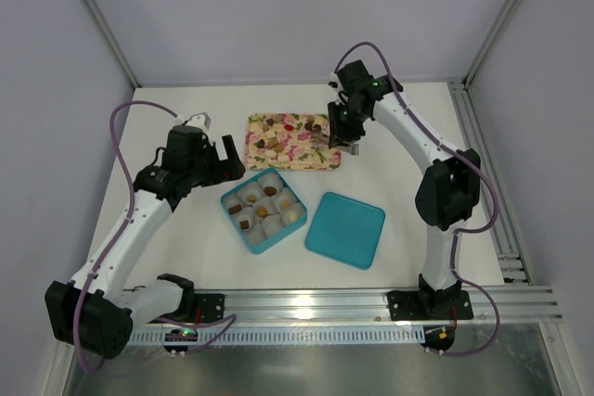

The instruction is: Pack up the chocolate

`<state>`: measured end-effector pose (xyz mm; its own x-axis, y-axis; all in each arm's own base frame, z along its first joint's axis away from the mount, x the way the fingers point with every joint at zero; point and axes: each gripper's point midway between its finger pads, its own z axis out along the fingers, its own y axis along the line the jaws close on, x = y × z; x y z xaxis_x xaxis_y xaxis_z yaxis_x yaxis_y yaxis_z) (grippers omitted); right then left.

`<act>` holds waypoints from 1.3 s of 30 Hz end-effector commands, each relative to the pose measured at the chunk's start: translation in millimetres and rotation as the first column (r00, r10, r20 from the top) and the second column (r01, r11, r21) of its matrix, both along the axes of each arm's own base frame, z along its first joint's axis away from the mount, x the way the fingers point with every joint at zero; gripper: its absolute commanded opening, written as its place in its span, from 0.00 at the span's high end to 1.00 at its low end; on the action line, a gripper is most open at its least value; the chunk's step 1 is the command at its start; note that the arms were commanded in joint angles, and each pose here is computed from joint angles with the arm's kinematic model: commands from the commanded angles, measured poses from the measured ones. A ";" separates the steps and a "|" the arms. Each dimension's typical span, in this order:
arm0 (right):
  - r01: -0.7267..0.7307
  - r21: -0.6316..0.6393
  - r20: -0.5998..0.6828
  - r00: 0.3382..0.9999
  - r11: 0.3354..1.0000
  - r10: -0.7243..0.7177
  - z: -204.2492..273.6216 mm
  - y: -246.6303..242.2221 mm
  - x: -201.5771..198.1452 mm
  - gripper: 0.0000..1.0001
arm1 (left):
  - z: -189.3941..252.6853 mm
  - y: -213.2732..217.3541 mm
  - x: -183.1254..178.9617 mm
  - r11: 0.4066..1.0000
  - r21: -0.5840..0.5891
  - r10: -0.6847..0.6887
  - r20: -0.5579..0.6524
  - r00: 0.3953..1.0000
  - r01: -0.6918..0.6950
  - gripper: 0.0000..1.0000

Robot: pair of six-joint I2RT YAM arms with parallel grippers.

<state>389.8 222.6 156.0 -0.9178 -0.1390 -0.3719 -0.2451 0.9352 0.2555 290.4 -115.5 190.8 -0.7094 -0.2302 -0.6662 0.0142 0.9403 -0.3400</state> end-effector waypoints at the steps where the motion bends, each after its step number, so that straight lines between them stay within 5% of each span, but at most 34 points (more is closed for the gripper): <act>1: -0.029 0.080 0.079 0.997 0.996 0.023 41.7 7.8 -13.1 0.71 | 11.8 0.2 0.5 1.000 -0.006 -0.002 0.044 0.999 0.002 0.00; 18: -0.179 0.161 0.094 0.982 0.970 0.166 82.9 40.6 -100.6 0.71 | 11.7 -0.2 -0.1 1.000 -0.010 -0.005 0.043 0.999 0.005 0.00; 39: -0.335 0.159 -0.042 0.937 0.929 0.346 54.5 69.9 -207.3 0.71 | 11.7 -0.7 -0.3 1.000 -0.010 -0.006 0.043 0.999 0.007 0.00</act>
